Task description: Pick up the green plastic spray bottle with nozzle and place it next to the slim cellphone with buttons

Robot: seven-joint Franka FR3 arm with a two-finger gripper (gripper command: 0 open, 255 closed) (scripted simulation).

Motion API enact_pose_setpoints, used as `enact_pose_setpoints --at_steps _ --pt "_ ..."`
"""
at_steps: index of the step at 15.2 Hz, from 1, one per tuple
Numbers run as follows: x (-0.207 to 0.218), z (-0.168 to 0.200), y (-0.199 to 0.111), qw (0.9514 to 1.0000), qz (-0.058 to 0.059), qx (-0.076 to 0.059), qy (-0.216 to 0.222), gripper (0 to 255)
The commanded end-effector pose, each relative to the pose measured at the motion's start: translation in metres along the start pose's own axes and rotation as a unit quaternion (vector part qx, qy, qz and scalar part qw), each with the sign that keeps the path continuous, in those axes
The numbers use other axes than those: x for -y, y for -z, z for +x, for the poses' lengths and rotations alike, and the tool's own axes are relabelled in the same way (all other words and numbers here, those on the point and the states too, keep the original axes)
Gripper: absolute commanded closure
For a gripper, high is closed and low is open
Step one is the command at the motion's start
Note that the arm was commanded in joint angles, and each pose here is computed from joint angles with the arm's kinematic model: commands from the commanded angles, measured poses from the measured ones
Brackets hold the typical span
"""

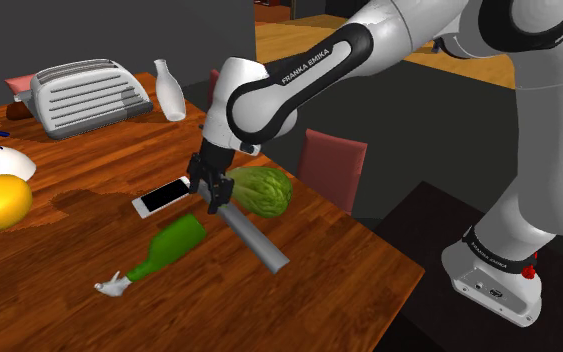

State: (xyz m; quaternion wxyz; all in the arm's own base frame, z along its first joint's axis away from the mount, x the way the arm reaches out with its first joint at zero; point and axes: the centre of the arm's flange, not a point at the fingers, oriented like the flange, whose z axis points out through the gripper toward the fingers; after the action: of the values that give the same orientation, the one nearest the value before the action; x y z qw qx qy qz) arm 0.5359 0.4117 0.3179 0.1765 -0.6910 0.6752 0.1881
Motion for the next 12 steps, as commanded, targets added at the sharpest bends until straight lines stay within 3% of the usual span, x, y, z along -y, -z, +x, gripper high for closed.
enact_pose_setpoints --at_steps 1,4,12 --pt "0.0 0.0 0.014 1.0 0.0 0.0 0.0 0" --pt "0.0 0.0 0.05 1.0 0.0 0.0 0.0 0" --pt "0.0 0.0 0.05 1.0 0.0 0.0 0.0 0"
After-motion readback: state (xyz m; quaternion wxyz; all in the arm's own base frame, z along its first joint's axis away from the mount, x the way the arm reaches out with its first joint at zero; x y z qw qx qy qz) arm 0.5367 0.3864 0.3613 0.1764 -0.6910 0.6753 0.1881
